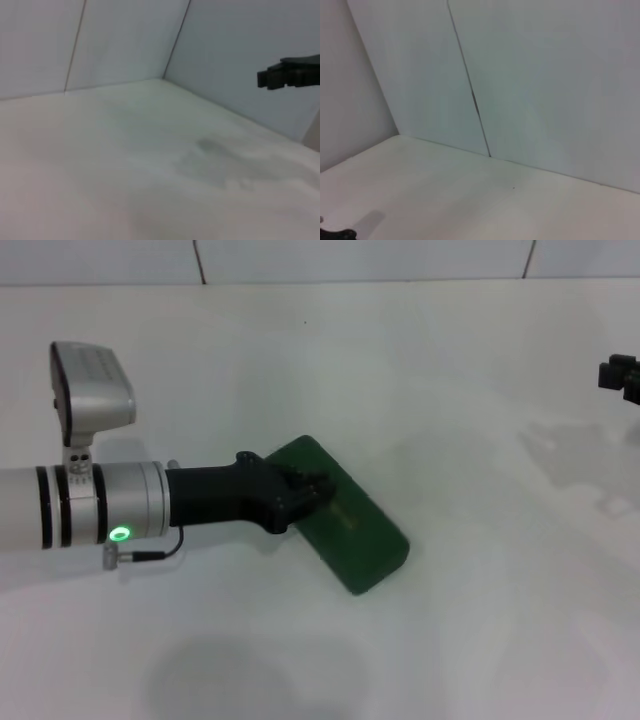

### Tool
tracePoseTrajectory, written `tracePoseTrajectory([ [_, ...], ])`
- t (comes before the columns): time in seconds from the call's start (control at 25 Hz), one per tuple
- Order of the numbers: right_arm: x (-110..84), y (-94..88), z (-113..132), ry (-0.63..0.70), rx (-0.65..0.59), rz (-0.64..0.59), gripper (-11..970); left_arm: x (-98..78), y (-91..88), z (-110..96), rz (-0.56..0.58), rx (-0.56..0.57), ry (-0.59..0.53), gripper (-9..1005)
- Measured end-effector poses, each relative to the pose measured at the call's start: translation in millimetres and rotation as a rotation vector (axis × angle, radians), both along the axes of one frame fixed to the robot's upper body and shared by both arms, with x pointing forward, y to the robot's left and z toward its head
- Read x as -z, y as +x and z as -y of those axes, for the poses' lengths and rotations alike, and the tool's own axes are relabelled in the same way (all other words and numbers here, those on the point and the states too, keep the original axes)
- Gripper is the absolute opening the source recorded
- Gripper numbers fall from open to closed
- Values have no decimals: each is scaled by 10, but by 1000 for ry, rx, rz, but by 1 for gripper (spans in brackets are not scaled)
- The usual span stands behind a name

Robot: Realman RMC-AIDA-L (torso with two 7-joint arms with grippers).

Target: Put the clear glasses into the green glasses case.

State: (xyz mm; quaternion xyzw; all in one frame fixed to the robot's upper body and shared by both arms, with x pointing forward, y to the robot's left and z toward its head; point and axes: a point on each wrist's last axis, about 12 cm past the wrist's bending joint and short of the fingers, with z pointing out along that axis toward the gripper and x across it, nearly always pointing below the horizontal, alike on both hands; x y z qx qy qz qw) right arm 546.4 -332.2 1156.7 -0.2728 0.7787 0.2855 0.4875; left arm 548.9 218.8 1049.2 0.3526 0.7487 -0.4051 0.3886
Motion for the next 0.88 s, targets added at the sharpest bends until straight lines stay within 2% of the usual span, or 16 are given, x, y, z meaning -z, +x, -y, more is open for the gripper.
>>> tracePoseTrajectory([
  [0.24, 3, 34, -26, 1, -8, -5, 159, 10, -68, -32, 7, 9, -23, 157],
  [0.56, 37, 56, -91, -4, -47, -8, 160, -193, -138, -95, 64, 68, -142, 166],
  [0.72, 81, 3, -199, -9, -140, 19, 160, -401, -242, -219, 168, 133, -248, 179],
  [0.84, 100, -77, -323, 69, -242, 57, 161, -530, -374, -351, 311, 191, -325, 207],
  [0.88, 100, -77, -323, 69, -242, 57, 161, -549, -417, -397, 339, 196, -345, 220],
])
